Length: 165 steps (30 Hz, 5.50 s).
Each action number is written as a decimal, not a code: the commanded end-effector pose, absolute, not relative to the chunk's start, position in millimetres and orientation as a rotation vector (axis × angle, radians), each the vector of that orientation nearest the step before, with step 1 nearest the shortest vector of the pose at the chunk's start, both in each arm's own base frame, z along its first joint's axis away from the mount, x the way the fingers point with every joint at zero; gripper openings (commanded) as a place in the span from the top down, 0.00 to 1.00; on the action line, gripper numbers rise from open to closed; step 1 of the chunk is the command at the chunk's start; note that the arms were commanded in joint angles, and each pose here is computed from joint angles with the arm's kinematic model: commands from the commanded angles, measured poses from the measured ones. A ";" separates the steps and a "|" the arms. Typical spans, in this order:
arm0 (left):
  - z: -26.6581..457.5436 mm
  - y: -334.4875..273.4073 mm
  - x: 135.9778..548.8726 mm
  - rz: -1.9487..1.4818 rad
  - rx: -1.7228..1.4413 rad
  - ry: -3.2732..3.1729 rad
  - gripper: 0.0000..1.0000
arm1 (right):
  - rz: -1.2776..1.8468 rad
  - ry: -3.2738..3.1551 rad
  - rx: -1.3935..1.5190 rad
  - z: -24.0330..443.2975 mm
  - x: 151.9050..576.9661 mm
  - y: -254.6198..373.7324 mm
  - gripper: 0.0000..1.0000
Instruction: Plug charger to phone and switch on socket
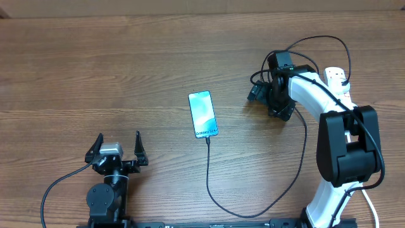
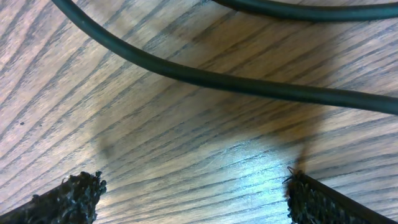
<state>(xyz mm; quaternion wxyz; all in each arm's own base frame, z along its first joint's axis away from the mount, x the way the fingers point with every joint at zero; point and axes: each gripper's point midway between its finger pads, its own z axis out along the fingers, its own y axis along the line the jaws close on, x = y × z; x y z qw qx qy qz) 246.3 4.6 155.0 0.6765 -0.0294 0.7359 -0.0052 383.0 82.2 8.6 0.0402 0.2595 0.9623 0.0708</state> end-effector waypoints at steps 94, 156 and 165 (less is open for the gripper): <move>156.5 4.9 246.0 -0.003 -0.053 1.646 0.00 | 0.770 2.143 0.248 356.0 273.2 137.4 0.00; 156.7 4.8 246.0 -0.003 -0.053 1.645 0.00 | 0.531 2.451 0.521 219.5 267.8 84.4 0.00; 156.6 4.9 246.0 -0.003 -0.053 1.645 0.00 | 0.483 2.520 0.580 166.8 232.7 68.6 0.00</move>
